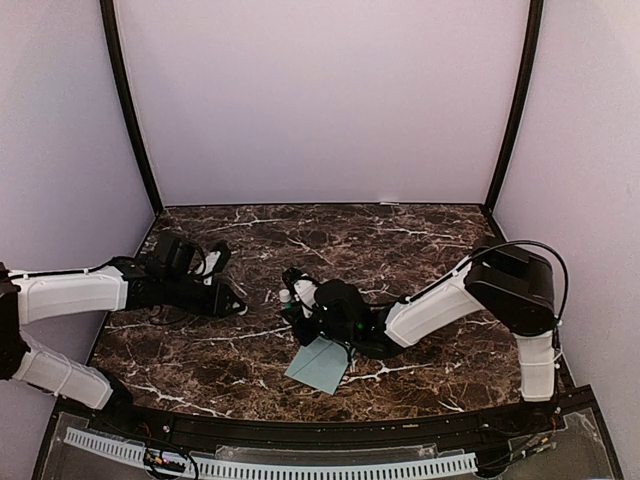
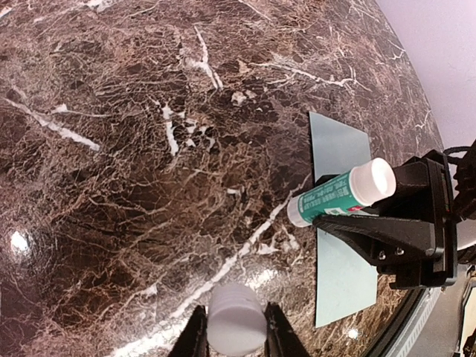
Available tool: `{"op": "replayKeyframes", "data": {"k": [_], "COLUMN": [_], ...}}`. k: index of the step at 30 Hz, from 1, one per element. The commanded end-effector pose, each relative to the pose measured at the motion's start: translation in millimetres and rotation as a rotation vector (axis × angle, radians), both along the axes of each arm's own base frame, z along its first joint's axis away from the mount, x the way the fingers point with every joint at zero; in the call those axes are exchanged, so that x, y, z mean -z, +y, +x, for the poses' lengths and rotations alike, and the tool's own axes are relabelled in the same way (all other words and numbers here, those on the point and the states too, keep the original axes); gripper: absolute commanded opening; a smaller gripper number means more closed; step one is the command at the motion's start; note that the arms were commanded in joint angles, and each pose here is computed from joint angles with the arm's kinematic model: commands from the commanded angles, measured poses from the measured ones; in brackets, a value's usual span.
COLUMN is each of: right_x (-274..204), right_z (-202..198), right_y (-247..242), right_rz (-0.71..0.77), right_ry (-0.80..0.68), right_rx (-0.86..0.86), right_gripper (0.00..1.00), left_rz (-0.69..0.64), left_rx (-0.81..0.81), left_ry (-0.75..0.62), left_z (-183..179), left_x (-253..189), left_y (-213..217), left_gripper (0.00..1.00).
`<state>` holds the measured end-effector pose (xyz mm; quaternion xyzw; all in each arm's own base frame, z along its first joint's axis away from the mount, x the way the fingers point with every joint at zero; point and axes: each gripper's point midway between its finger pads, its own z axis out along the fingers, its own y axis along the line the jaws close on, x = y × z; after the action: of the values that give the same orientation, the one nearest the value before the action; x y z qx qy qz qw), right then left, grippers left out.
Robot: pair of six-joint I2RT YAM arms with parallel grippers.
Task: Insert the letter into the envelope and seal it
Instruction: Place the solid glue at the center of the board.
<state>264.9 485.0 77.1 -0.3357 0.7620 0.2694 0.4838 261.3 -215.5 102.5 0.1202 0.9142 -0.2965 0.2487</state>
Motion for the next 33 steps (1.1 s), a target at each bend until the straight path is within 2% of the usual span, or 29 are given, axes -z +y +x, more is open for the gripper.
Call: {"op": "replayKeyframes", "data": {"k": [1, 5, 10, 25, 28, 33], "right_x": [-24.7, -9.3, -3.8, 25.2, 18.2, 21.9], "right_z": [15.9, 18.3, 20.4, 18.6, 13.6, 8.9], "right_y": [9.9, 9.0, 13.1, 15.7, 11.7, 14.0], "right_rz": [0.085, 0.047, 0.023, -0.032, -0.002, -0.017], "right_ry": [-0.066, -0.068, -0.068, -0.053, -0.051, -0.054], "right_rx": [0.053, 0.066, 0.071, 0.051, 0.045, 0.007], "right_gripper": [0.02, 0.02, 0.05, 0.1, 0.16, 0.36], "left_rz": [0.003, 0.038, 0.019, -0.014, -0.019, -0.037], "left_rx": [-0.035, -0.025, -0.017, 0.0, 0.006, 0.045], "left_ry": [0.001, 0.024, 0.019, -0.041, -0.069, -0.089], "left_z": [6.2, 7.3, 8.5, 9.6, 12.5, 11.2], "left_x": [11.3, 22.8, 22.1, -10.2, -24.6, -39.7], "left_y": [1.8, 2.5, -1.2, -3.8, -5.0, -10.1], "left_gripper": [0.16, 0.16, 0.16, 0.17, 0.17, 0.17]}}
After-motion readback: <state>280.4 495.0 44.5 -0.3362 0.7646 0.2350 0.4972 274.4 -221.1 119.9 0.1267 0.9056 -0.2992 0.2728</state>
